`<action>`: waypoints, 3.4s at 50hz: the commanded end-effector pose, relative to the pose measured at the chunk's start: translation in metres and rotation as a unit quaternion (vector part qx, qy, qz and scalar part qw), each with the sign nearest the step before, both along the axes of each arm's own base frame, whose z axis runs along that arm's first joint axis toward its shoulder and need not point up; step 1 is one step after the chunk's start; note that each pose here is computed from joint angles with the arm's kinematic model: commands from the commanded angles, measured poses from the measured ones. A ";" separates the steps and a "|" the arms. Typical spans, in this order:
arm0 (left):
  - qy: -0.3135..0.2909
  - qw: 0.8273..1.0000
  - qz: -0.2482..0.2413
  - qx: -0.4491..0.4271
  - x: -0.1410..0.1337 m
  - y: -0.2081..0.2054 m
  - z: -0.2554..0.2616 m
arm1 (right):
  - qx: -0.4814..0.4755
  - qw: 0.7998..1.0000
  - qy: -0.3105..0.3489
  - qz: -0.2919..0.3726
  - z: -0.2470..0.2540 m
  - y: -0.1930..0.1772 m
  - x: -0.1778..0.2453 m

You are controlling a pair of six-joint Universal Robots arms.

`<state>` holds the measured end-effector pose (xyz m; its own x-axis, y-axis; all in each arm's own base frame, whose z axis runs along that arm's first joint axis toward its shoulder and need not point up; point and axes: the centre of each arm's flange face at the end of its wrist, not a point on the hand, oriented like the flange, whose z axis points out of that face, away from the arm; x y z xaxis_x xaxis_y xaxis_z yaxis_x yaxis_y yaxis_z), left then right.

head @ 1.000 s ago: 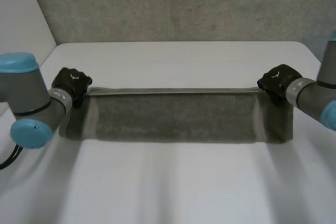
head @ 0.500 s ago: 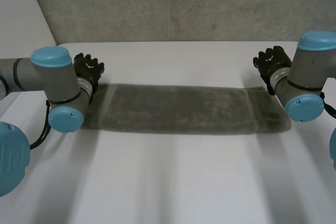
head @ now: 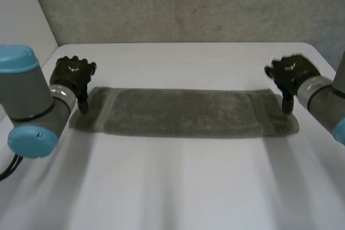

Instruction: Fold the towel.

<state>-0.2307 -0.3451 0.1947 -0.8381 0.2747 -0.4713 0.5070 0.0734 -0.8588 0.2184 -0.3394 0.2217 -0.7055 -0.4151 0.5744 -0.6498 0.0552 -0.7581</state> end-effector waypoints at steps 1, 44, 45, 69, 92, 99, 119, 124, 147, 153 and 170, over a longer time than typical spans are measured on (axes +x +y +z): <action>0.050 0.998 -0.048 0.012 -0.004 0.030 -0.011 | 0.096 0.995 0.014 0.003 -0.031 0.022 -0.012; 0.080 0.996 -0.047 -0.017 0.000 0.037 -0.003 | -0.028 0.983 0.113 -0.141 -0.020 -0.056 -0.137; 0.081 0.995 -0.046 -0.020 0.001 0.037 -0.001 | -0.046 0.980 0.122 -0.151 -0.009 -0.062 -0.145; 0.082 0.996 -0.042 -0.021 0.002 0.039 0.001 | -0.115 0.962 0.048 0.241 -0.022 0.086 0.165; 0.081 0.996 -0.045 -0.019 0.002 0.041 -0.001 | -0.072 0.970 -0.104 0.208 0.011 0.082 0.133; 0.081 0.995 -0.045 -0.019 0.002 0.040 -0.001 | -0.006 0.988 -0.121 0.100 -0.002 0.058 0.063; 0.077 0.996 -0.054 -0.010 -0.004 0.045 -0.007 | 0.063 0.997 -0.023 0.048 -0.085 0.066 0.010; 0.077 0.996 -0.053 -0.010 -0.003 0.045 -0.007 | 0.072 0.997 -0.012 0.037 -0.096 0.058 0.003; 0.124 0.986 -0.089 -0.064 -0.034 0.052 0.035 | -0.071 0.933 0.008 0.352 -0.046 0.125 0.144; 0.178 0.977 -0.093 -0.068 -0.044 0.054 0.050 | -0.036 0.909 0.075 0.409 -0.078 0.148 0.157; 0.190 0.970 -0.151 0.000 -0.098 0.079 0.020 | -0.008 0.959 -0.196 0.205 0.017 0.102 0.092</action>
